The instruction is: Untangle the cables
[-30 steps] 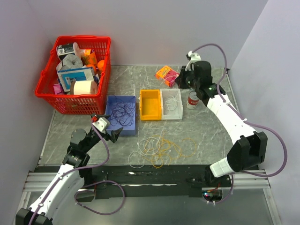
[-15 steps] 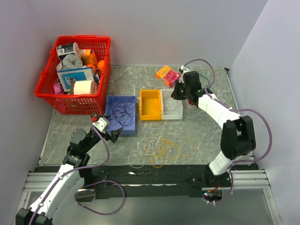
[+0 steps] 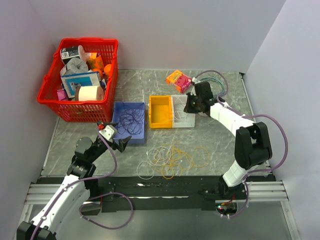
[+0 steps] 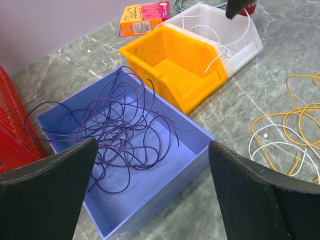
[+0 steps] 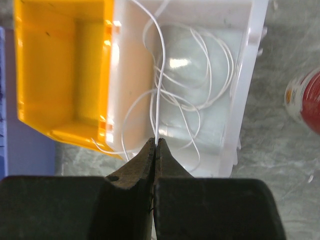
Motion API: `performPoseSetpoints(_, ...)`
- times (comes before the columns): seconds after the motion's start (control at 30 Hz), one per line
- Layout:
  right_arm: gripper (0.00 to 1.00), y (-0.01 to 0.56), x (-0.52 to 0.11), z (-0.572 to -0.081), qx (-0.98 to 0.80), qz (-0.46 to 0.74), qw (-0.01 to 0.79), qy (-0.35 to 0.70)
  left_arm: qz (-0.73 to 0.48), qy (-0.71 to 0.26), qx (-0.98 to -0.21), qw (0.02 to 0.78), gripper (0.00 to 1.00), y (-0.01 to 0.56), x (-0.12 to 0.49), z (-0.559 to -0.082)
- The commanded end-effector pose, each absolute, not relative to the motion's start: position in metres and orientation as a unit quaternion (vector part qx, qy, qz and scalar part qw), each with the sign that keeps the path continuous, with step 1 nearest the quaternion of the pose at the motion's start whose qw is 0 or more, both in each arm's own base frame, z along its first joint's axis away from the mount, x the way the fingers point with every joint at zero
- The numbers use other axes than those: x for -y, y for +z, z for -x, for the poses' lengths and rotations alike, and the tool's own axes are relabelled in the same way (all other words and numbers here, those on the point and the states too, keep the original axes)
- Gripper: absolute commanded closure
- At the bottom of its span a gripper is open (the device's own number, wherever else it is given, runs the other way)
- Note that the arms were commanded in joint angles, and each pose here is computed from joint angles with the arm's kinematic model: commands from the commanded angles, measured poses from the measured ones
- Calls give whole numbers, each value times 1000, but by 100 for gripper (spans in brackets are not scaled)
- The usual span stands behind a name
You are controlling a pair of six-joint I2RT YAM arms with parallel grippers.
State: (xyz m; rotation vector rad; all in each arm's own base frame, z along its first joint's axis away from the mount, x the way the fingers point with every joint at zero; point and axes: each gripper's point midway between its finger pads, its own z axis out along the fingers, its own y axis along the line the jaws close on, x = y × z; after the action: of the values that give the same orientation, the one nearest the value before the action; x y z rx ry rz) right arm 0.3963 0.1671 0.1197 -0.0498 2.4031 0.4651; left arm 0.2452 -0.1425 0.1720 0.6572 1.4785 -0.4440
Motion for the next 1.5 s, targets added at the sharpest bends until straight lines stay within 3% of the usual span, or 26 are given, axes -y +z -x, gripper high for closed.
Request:
performPoseSetpoints(0.0,100,119,-168,-397,-924,19,342,171,-298,-197,-648,673,1,173,143,-246)
performPoseSetpoints(0.07,99,123,-167,-401,-923,21,346,168,-298,-194,-648,674,1,175,143,-246)
performPoseSetpoints(0.13,81,131,-168,-402,-919,27,357,167,-298,-193,-649,673,1,175,142,-246)
performPoseSetpoints(0.17,66,135,-169,-403,-916,34,364,165,-299,-193,-648,673,1,175,143,-246)
performPoseSetpoints(0.23,55,147,-172,-400,-910,49,378,161,-300,-195,-650,670,1,173,143,-246)
performPoseSetpoints(0.27,43,152,-172,-399,-907,63,386,155,-302,-198,-651,668,1,171,144,-245)
performPoseSetpoints(0.53,0,218,-179,-373,-875,128,458,93,-325,-221,-649,652,3,171,153,-239)
performPoseSetpoints(0.7,0,234,-205,-321,-875,157,446,107,-354,-238,-655,623,3,166,162,-232)
performPoseSetpoints(0.93,0,163,-244,-241,-918,138,334,162,-402,-242,-645,603,4,161,180,-225)
performPoseSetpoints(1.03,0,144,-254,-227,-926,146,307,165,-443,-249,-630,587,13,158,194,-218)
performPoseSetpoints(1.07,0,141,-256,-225,-927,145,303,168,-463,-256,-624,575,21,156,203,-212)
performPoseSetpoints(1.17,0,127,-252,-221,-932,134,294,167,-515,-263,-627,522,26,138,219,-197)
performPoseSetpoints(1.33,2,101,-252,-214,-935,126,278,180,-534,-288,-657,446,27,118,240,-200)
performPoseSetpoints(1.47,7,79,-242,-211,-944,113,260,169,-565,-275,-646,433,27,110,269,-202)
